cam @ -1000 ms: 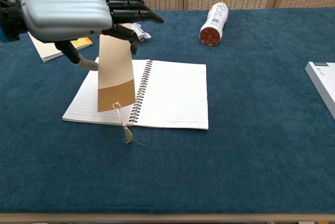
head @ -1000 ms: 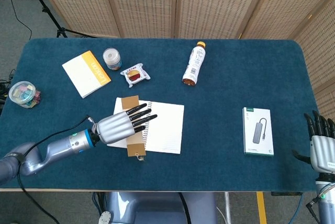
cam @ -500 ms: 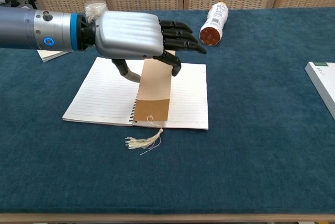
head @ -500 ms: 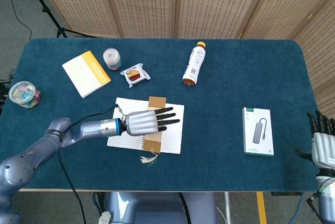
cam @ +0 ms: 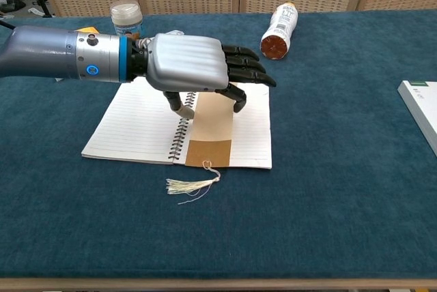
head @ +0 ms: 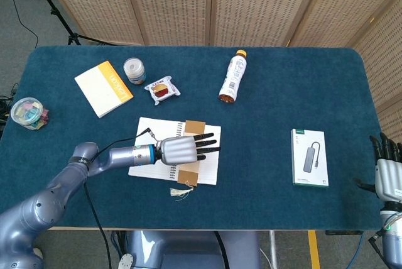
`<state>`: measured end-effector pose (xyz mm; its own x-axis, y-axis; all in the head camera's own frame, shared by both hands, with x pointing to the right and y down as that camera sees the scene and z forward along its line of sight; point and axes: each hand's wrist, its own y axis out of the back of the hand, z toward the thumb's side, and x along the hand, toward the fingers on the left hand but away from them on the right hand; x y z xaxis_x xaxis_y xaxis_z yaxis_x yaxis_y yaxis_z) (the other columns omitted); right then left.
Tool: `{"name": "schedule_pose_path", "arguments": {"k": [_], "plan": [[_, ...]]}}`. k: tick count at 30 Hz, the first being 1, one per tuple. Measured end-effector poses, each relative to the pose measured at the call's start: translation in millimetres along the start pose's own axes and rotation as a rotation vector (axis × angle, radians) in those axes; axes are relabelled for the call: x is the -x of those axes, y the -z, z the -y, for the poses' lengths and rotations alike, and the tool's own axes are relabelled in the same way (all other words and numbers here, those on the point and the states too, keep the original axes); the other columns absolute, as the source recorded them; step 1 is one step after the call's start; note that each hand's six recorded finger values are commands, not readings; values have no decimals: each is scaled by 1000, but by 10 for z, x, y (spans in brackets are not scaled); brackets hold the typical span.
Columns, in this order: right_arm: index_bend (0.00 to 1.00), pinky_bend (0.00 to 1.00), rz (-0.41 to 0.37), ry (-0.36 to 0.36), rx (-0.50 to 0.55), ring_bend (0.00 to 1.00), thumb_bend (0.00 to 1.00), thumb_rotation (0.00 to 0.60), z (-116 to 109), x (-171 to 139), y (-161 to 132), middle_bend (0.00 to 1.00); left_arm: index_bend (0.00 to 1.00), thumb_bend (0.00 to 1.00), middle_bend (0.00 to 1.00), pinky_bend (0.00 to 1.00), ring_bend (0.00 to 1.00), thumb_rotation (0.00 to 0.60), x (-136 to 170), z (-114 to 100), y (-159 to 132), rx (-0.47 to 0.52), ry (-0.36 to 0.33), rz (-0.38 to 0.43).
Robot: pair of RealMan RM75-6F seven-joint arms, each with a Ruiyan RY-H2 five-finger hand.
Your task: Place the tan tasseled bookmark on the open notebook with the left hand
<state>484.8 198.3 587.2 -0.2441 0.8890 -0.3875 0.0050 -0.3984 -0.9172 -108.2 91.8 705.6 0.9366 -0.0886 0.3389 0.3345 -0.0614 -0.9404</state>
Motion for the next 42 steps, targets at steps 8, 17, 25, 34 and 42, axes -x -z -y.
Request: {"name": "schedule_pose_path", "arguments": {"k": [8, 17, 25, 34, 42], "plan": [[0, 0, 4, 5, 7, 0, 28, 600, -25, -2, 17, 0, 491, 317, 0, 0, 0, 600, -65, 55, -8, -5, 21, -10], [0, 0, 6, 7, 7, 0, 28, 600, -37, -6, 26, 0, 490, 318, 0, 0, 0, 600, -77, 127, -28, -33, 51, 0], [0, 0, 10, 6, 5, 0, 28, 600, -38, -3, 34, 0, 486, 317, 0, 0, 0, 600, -92, 144, -1, -36, 58, -15], [0, 0, 13, 6, 7, 0, 28, 600, -45, 0, 46, 0, 438, 311, 0, 0, 0, 600, -72, 174, 1, -46, 70, -18], [0, 0, 10, 5, 7, 0, 28, 600, -48, -7, 37, 0, 373, 295, 0, 0, 0, 600, -59, 159, 23, -39, 70, -29]]}}
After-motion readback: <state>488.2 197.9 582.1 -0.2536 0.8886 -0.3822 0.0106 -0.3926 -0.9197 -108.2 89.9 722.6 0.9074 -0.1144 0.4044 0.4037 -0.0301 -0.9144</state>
